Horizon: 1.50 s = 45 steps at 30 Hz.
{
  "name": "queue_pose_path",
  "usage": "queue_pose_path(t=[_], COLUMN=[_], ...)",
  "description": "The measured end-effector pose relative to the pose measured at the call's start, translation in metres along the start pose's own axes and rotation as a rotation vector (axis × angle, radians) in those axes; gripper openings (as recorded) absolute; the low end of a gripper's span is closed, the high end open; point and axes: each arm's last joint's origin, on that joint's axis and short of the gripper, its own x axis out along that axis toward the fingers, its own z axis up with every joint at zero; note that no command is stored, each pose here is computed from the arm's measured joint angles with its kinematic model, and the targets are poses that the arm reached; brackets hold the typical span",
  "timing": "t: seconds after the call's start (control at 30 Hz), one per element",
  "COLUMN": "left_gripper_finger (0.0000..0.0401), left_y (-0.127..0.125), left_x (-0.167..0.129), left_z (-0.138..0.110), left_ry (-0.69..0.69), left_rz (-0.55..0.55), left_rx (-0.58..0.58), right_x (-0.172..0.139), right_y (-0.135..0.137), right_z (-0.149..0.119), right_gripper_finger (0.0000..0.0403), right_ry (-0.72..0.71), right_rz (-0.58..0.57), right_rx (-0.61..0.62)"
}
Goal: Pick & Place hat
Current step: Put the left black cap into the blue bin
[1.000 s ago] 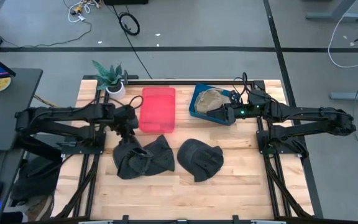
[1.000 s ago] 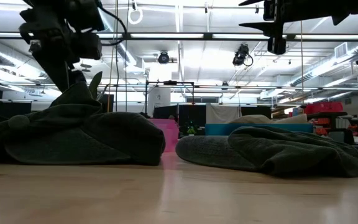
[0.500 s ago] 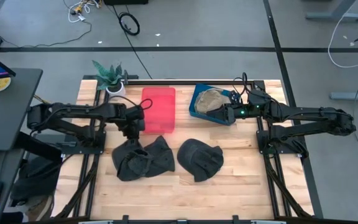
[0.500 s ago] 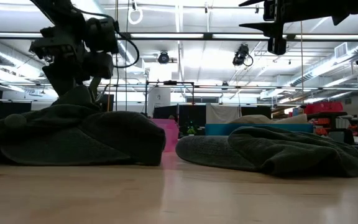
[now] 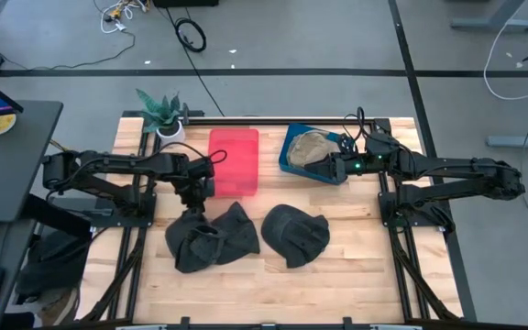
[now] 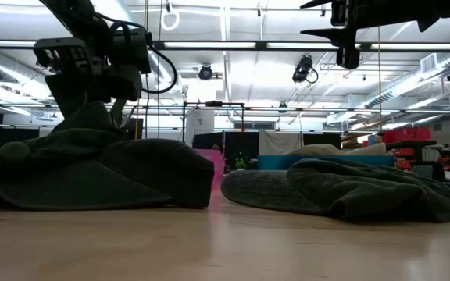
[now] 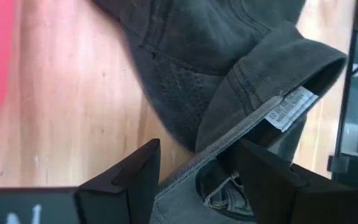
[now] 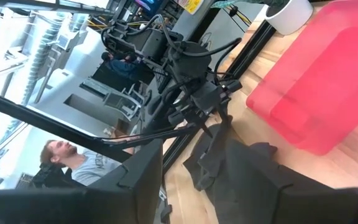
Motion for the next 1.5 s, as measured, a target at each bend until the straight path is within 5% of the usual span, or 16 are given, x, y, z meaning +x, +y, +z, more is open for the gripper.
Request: queue_pose_path(t=[0.6, 0.87, 0.97, 1.2, 1.5], left_gripper_finger=[0.0152, 0.0028, 0.0016, 0.0015, 0.0015], left_y=[-0.018, -0.022, -0.024, -0.044, -0.092], left_x=[0.010, 0.012, 0.009, -0.025, -0.108], left_z=[-0.002, -0.003, -0.003, 0.017, 0.065], left_ry=[0.048, 0.061, 0.078, 0.111, -0.123], left_rz=[-0.034, -0.005, -0.014, -0.014, -0.008], left_rx=[0.196, 0.220, 0.187, 0.201, 0.338], right_x=[0.000, 0.000, 0.000, 0.000, 0.000], right_y=[0.000, 0.000, 0.000, 0.000, 0.000], right_z=[0.000, 0.000, 0.000, 0.000, 0.000], right_gripper_finger=[0.0181, 0.0181, 0.0181, 0.0181, 0.0181], right_ry=[0.003, 0.003, 0.003, 0.003, 0.003], right_rz=[-0.004, -0.004, -0.004, -0.004, -0.004], right_rx=[0.000, 0.000, 0.000, 0.000, 0.000])
